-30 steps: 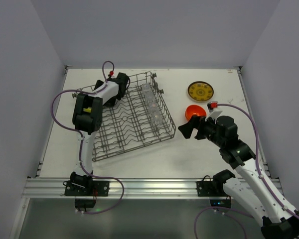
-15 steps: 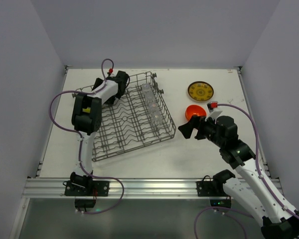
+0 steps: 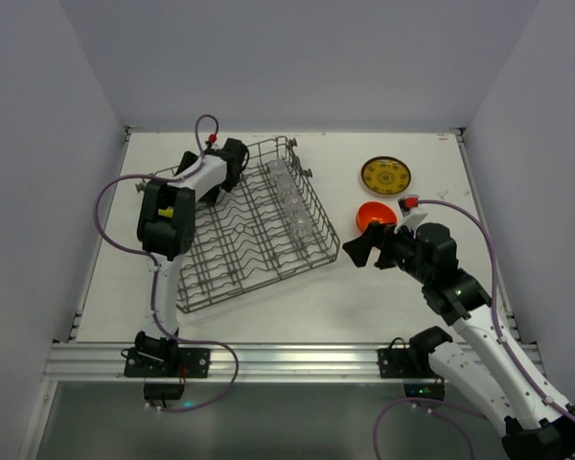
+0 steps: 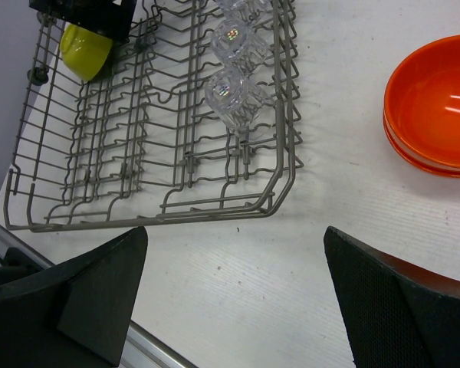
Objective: Unload the mixed dishes from the dish rack
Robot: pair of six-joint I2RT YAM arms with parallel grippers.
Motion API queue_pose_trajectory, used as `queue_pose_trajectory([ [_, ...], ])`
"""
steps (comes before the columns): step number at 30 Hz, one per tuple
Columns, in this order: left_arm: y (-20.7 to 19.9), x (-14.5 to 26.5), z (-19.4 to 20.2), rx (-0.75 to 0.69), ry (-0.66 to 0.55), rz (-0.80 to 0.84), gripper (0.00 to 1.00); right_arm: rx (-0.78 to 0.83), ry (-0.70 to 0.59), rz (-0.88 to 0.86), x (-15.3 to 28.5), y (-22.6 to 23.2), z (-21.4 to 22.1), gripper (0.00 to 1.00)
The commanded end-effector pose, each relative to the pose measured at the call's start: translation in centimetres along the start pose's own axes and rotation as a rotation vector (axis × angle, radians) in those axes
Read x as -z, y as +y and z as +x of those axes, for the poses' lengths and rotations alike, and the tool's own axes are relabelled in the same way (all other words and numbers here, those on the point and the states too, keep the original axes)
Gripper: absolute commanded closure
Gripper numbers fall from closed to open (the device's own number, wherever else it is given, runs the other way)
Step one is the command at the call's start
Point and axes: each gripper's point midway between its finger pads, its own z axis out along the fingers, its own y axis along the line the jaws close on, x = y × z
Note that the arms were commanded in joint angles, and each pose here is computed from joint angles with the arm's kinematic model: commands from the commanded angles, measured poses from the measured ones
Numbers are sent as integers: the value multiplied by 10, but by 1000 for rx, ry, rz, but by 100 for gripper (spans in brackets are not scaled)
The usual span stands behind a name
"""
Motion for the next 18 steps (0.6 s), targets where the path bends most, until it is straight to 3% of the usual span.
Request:
queue_pose_trajectory([
  [1, 34, 7, 2, -1, 1, -83, 9, 25, -46, -36, 1, 8, -12, 1],
  [18, 42, 10, 15, -39, 27, -111, 12, 21, -44, -34, 1, 7, -11, 1],
])
